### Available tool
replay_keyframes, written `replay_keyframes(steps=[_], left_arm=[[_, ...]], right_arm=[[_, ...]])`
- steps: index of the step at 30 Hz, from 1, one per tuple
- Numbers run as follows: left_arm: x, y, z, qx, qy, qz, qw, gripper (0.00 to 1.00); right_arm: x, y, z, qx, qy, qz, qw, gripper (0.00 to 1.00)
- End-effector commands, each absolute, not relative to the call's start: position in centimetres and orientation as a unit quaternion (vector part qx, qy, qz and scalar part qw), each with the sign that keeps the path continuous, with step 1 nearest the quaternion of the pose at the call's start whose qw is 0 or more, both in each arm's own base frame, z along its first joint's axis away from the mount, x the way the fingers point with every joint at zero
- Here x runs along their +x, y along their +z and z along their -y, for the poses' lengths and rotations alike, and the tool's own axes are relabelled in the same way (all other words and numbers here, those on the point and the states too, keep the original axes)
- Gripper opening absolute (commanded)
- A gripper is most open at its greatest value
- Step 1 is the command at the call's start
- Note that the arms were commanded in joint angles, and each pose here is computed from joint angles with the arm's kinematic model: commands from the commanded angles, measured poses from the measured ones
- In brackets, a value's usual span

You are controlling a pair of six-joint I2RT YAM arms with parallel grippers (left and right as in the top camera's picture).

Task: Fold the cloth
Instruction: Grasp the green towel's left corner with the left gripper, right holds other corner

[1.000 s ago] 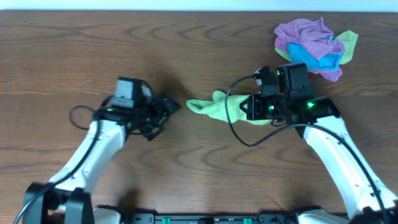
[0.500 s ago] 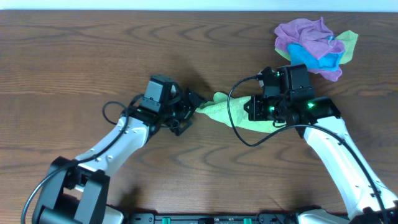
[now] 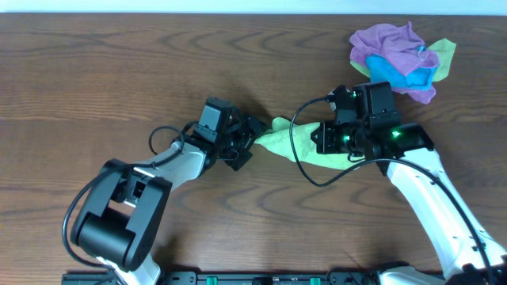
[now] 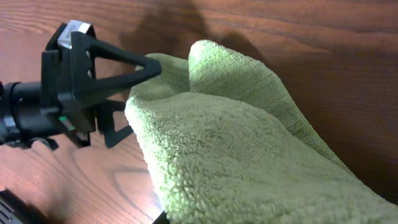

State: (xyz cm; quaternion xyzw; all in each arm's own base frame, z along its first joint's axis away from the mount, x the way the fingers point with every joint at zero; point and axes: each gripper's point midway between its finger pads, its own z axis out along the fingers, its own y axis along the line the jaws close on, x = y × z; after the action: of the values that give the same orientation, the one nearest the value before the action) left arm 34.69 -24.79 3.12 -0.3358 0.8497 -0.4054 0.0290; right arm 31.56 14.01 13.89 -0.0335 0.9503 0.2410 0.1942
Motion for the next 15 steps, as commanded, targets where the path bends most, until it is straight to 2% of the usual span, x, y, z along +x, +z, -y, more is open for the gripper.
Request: replay_keyframes(steps=[1,7,8,10,13,14,15], left_arm=[[36.1,2.7,24.1,-0.347,-0.394,-0.849,0.061,0.9],[37.0,3.1,23.8,-0.325,-0.397,-0.853,0.092,0.61],[37.1,3.1,23.7,-0.322,-0.396,-0.855,0.095,0.53],[37.2,3.1,23.5,-0.32,-0.395,-0.856,0.098,0.43],[37.3,3.1,23.3,-0.308,-0.393,-0.86,0.105,0.12],[37.4,3.1,23.2,-0.301,-0.393,-0.862,0.109,0.06],[37.4,3.2,23.1,-0.297,-0.392,-0.863,0.112,0.06]], right_arm=[[31.2,14.1,-13.9,-0.032,0.244,-0.95,0.192,0.01],[30.8,13.8,-13.8,-0.032,0.241,-0.953,0.182,0.01],[30.8,13.8,-13.8,-0.032,0.241,-0.953,0.182,0.01],[30.8,13.8,-13.8,-0.032,0.241,-0.953,0.182,0.01],[30.8,13.8,-13.8,-0.032,0.241,-0.953,0.182,0.01],[30.8,13.8,-13.8,-0.032,0.241,-0.953,0.182,0.01],[30.8,13.8,-13.7,-0.032,0.241,-0.953,0.182,0.01]])
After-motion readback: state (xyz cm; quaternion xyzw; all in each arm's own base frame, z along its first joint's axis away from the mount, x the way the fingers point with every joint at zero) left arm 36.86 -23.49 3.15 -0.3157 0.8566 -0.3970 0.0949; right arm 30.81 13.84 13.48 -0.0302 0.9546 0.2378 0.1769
